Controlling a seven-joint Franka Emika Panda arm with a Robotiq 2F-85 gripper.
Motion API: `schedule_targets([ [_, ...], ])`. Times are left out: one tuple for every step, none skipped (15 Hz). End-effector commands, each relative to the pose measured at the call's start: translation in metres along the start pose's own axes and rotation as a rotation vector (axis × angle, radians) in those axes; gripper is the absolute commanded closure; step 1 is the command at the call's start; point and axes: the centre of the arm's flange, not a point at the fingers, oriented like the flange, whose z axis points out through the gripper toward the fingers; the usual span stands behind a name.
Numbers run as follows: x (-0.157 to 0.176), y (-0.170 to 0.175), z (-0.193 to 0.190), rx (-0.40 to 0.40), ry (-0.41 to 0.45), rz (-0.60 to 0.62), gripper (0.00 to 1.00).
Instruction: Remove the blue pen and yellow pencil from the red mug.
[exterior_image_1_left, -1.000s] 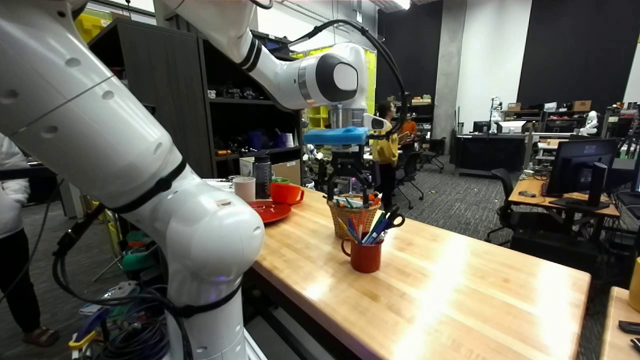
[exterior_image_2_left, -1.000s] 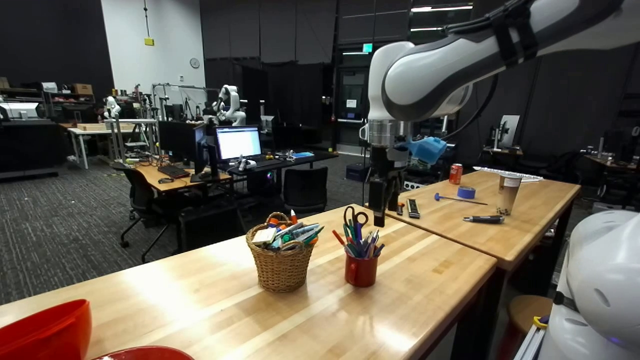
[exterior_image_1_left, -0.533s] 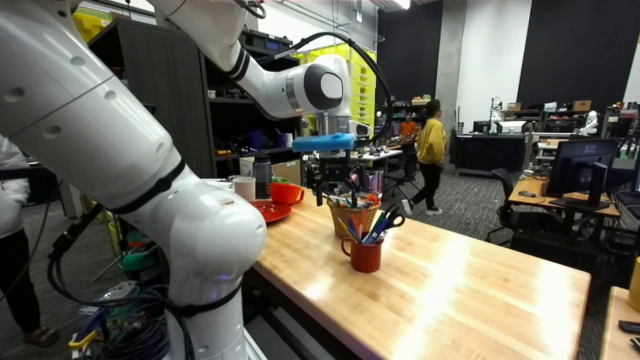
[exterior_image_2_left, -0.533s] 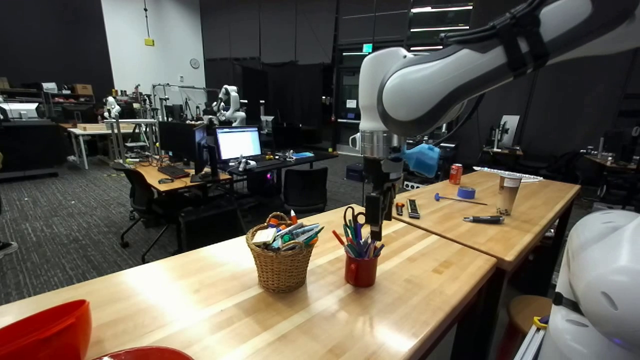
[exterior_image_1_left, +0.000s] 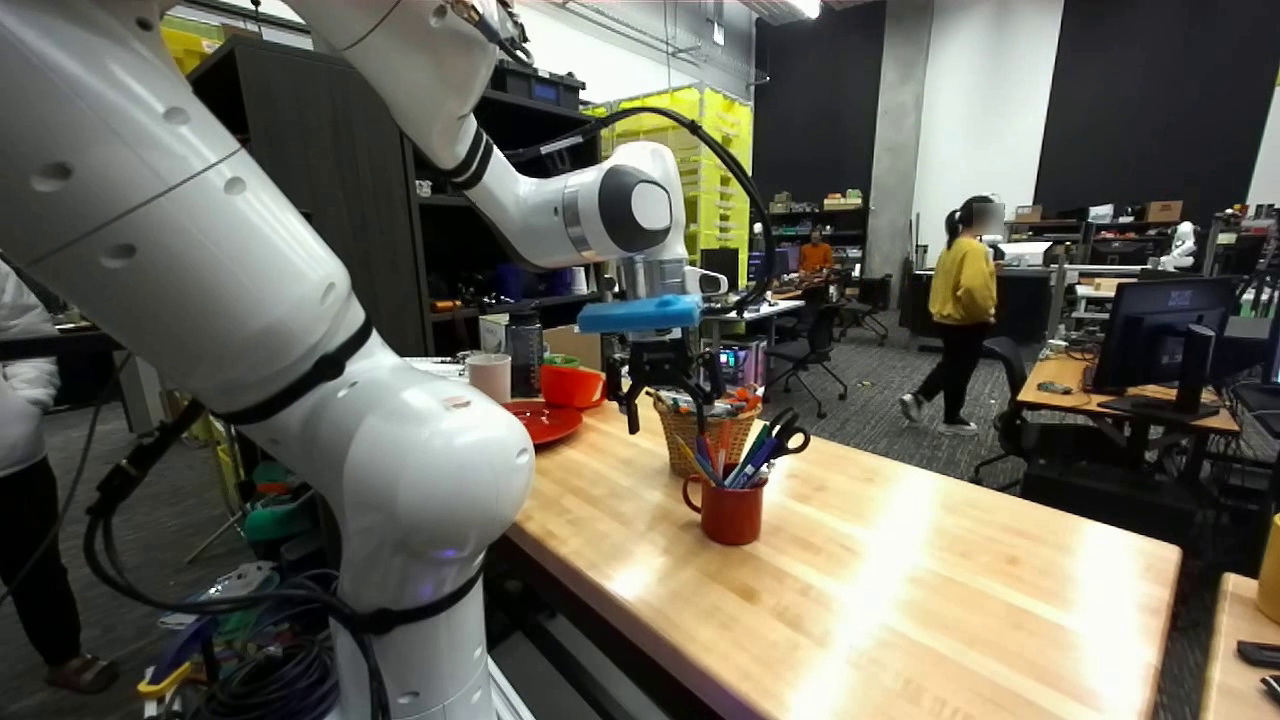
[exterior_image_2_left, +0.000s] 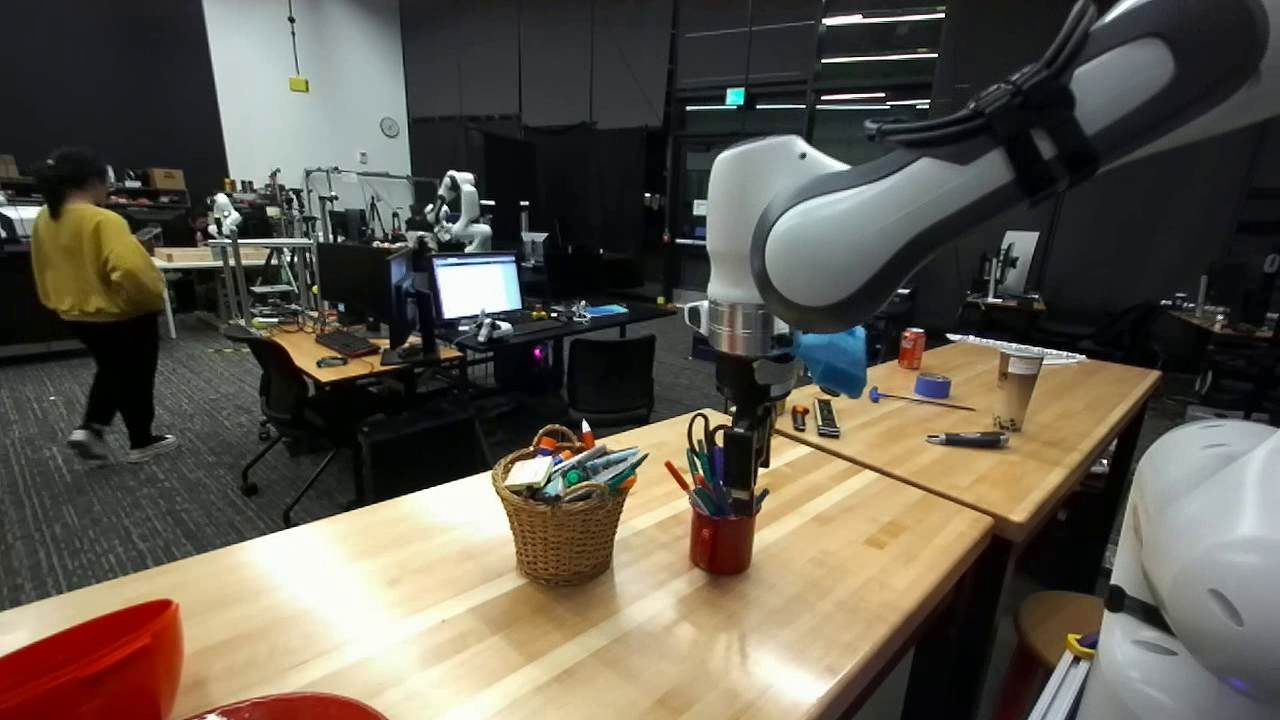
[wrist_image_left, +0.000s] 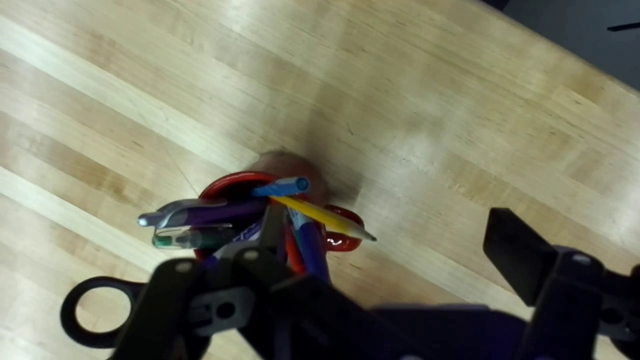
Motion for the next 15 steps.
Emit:
schedule_targets([
  [0.006, 0.001, 0.010, -0.038, 0.012, -0.030, 0.00],
  [0.008, 0.001, 0.011, -0.042, 0.010, -0.032, 0.00],
  [0.009, 0.001, 0.013, -0.042, 0.012, -0.039, 0.00],
  [0.011, 0.001, 0.015, -0.044, 0.011, -0.043, 0.00],
  [0.013, 0.001, 0.017, -0.042, 0.011, -0.042, 0.00],
  [0.014, 0.002, 0.019, -0.042, 0.012, -0.040, 0.00],
  [0.013, 0.003, 0.019, -0.039, 0.009, -0.037, 0.00],
  [0.013, 0.004, 0.020, -0.038, 0.006, -0.036, 0.00],
  [0.013, 0.003, 0.020, -0.039, 0.003, -0.039, 0.00],
  [0.013, 0.003, 0.021, -0.039, 0.000, -0.039, 0.00],
  [0.013, 0.002, 0.021, -0.038, -0.002, -0.041, 0.00],
  [0.013, 0.001, 0.021, -0.039, -0.003, -0.042, 0.00],
  [0.013, 0.001, 0.021, -0.040, -0.004, -0.042, 0.00],
  [0.013, 0.002, 0.021, -0.040, -0.005, -0.040, 0.00],
  [0.012, 0.002, 0.020, -0.040, -0.006, -0.038, 0.00],
])
